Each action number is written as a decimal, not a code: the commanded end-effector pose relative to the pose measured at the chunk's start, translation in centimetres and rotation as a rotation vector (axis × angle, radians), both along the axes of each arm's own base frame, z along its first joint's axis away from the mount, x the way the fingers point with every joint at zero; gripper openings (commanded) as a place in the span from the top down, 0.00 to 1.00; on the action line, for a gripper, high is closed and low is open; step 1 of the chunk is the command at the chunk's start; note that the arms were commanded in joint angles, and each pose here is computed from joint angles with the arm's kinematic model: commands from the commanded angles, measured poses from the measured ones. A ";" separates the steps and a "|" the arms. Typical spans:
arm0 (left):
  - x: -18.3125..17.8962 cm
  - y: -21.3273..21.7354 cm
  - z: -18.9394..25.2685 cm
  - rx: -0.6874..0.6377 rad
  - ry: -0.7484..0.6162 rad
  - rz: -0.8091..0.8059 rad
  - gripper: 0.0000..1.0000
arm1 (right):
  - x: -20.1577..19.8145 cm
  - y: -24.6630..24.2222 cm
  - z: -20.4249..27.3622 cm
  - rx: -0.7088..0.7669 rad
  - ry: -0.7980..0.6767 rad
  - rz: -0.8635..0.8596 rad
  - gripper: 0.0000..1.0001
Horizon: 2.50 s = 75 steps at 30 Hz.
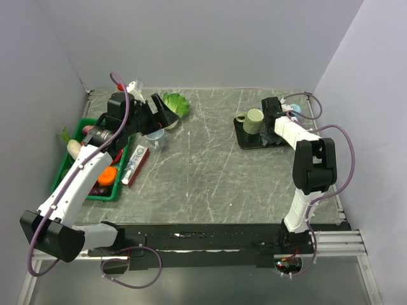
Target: Turn the mug right side up
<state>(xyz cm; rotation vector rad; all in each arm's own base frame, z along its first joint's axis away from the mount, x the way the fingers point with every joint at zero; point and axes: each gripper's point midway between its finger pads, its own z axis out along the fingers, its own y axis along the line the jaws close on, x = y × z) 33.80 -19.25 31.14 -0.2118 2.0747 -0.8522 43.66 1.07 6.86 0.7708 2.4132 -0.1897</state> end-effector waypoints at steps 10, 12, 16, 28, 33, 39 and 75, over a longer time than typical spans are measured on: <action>-0.7 -0.2 1.8 -0.057 -0.049 -0.020 0.04 | 0.9 1.8 6.7 0.118 -0.162 0.053 1.00; -0.8 -0.4 1.8 -0.072 -0.044 -0.027 0.04 | 0.5 2.1 8.7 0.141 -0.204 0.057 1.00; -0.9 -0.9 2.1 -0.100 -0.037 -0.047 0.04 | -1.1 3.6 12.6 0.227 -0.307 0.109 1.00; -4.3 -6.1 5.9 -0.375 -0.091 -0.384 0.03 | -9.4 13.0 30.7 0.662 -0.847 0.587 1.00; -7.3 -8.6 9.7 -0.461 -0.237 -0.554 0.03 | -14.0 16.2 36.3 0.824 -1.026 0.730 1.00; -9.2 -10.4 11.9 -0.459 -0.330 -0.627 0.02 | -18.4 20.4 40.0 1.014 -1.087 0.893 1.00; -11.4 -8.5 17.0 -0.631 -0.527 -0.487 0.72 | -20.8 28.9 40.2 1.217 -1.026 0.958 1.00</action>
